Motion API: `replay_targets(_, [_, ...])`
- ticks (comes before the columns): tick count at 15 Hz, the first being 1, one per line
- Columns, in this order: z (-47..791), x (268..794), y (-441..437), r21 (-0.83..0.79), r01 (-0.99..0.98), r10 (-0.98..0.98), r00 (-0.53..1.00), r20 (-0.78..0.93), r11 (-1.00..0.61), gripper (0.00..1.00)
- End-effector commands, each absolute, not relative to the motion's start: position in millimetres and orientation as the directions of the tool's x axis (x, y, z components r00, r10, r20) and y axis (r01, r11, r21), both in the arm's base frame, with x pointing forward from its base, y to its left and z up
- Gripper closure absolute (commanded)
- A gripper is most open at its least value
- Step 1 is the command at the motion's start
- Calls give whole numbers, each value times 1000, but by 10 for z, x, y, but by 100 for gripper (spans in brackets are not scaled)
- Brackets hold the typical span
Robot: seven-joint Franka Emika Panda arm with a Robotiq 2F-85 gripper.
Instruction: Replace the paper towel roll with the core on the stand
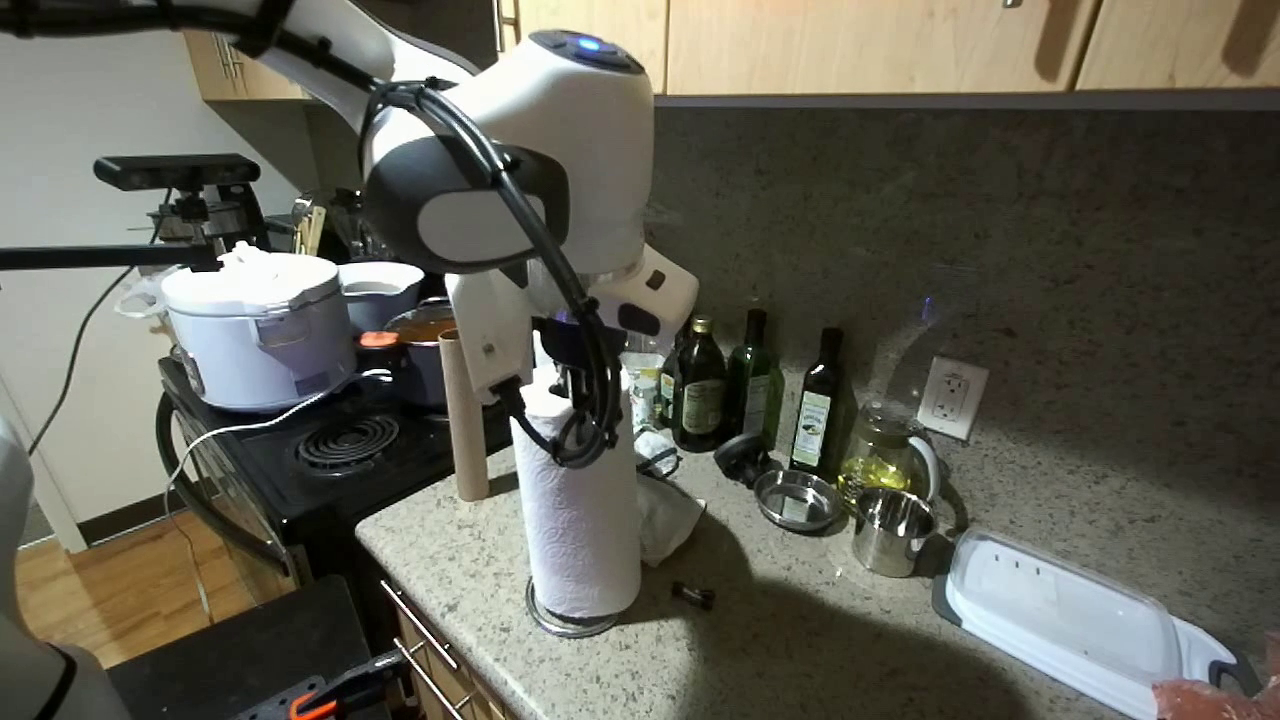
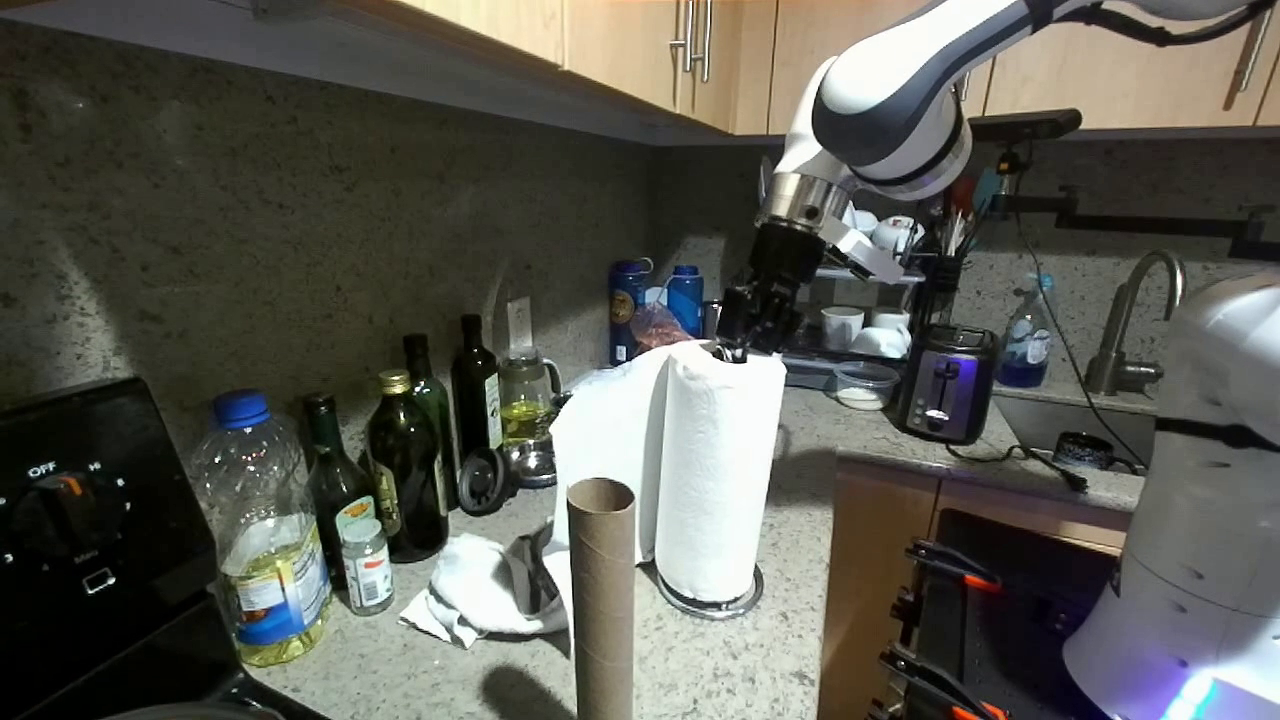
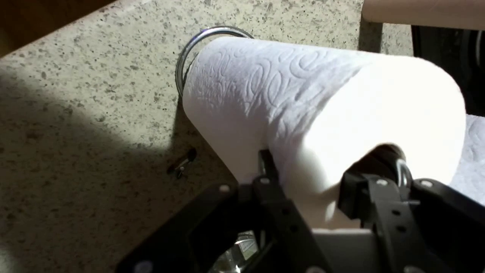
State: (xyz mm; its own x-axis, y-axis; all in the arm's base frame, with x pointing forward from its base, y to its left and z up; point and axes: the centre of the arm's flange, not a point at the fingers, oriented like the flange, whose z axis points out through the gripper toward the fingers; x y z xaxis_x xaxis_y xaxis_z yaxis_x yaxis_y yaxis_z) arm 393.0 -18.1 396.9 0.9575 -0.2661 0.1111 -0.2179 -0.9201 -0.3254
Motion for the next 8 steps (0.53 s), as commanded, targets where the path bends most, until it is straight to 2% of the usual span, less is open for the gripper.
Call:
replay_targets(1, [4172,3996,-101,-308,-202,-259,953,158,-930,91])
replay_targets(8, [4399,4030,-34,-250,-154,-205,959,193,-956,91])
